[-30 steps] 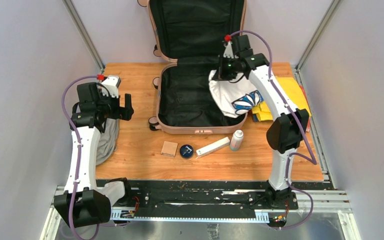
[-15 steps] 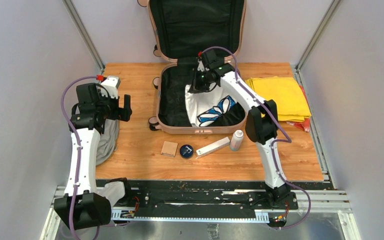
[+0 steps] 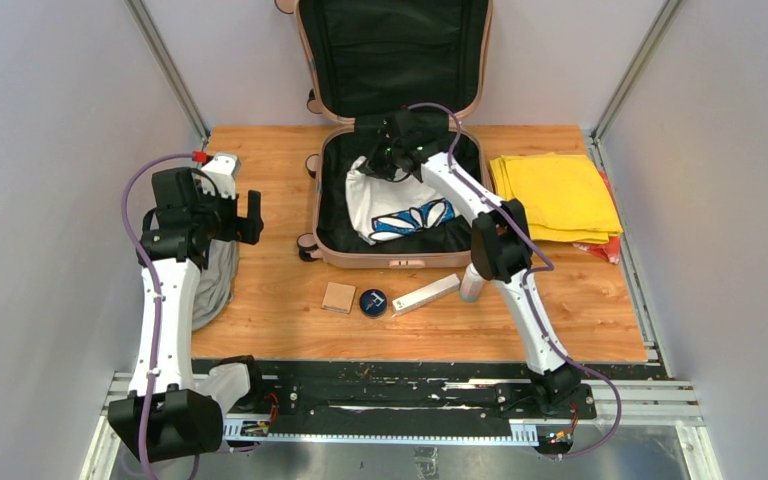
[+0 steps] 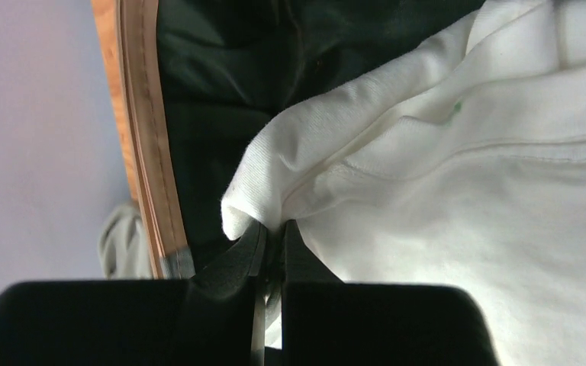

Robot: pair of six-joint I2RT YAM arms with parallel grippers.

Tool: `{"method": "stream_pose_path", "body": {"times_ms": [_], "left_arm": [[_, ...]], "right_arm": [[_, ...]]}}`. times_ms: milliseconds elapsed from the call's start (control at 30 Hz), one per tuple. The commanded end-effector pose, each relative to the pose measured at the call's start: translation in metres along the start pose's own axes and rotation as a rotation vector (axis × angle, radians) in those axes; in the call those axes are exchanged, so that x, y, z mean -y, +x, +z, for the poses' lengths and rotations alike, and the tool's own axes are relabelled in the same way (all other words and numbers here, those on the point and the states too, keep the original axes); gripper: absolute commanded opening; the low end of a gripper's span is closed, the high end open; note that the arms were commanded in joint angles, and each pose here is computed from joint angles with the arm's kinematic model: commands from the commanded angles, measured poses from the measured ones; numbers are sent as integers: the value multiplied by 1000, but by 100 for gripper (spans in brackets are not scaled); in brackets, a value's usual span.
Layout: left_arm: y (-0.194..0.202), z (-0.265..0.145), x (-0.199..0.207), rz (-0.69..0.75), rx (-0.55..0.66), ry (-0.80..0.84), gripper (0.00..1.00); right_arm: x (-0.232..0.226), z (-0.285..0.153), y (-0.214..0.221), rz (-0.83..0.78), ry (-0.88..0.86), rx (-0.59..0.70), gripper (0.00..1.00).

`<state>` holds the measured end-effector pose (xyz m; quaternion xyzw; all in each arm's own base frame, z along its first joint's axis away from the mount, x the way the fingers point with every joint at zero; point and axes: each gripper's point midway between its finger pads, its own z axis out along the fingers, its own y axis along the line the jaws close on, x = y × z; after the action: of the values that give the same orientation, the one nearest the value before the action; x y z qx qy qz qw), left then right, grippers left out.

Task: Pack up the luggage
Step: Place the clothes in the luggage.

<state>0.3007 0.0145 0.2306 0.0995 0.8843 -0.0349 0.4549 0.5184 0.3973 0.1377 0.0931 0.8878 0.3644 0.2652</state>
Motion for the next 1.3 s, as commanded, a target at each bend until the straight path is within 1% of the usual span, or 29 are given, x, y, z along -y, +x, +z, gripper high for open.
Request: {"method": "stream_pose_path", "body": {"times_ms": [0,167,267,367,467,500,533,567,600,667,733,800,933,967,1067,1167,1233,1267], "left_arm": [[8,-6,-1,1,-18,-14,100],[13,-8,-2,16,-32,-22,100],[14,-11,-2,25,-34,-28,100],[13,-13,-2,32,-29,-32,100],[13,-14,-3,34,-27,-35,100],[14,-14,-2,32,-28,-33,100],[15,-14,-2,29,-29,-31,100],[16,-14,0,29,-33,-26,100],[16,-15,1,30,-35,-20,100],[17,-17,4,36,-33,-7,100],[18,-20,6,46,-33,2,100],[18,-24,8,50,-26,4,100],[13,-30,9,58,-8,0,100],[12,-32,10,60,-6,1,100],[12,-35,10,69,-9,3,100],[14,-36,11,79,-17,7,100],[14,-35,12,83,-20,15,100],[14,-35,12,81,-22,20,100]], "right_arm": [[-16,24,-11,138,5,152,0],[-15,36,-27,235,15,286,0],[-23,41,-39,292,-20,331,0],[-25,49,-38,316,-29,336,0],[-16,55,-29,314,5,319,0],[-11,57,-24,306,20,309,3],[-7,56,-22,295,36,306,13],[-2,54,-21,281,60,307,27],[0,50,-22,262,77,317,39],[-2,37,-32,211,94,347,60],[-6,24,-43,149,101,372,83],[-8,11,-56,75,110,392,99],[-11,-17,-70,-76,131,395,100],[-10,-25,-72,-112,135,388,98],[-6,-50,-73,-244,160,365,88],[10,-87,-74,-374,248,361,80],[21,-118,-76,-466,326,372,79],[26,-136,-78,-511,369,383,81]]}}
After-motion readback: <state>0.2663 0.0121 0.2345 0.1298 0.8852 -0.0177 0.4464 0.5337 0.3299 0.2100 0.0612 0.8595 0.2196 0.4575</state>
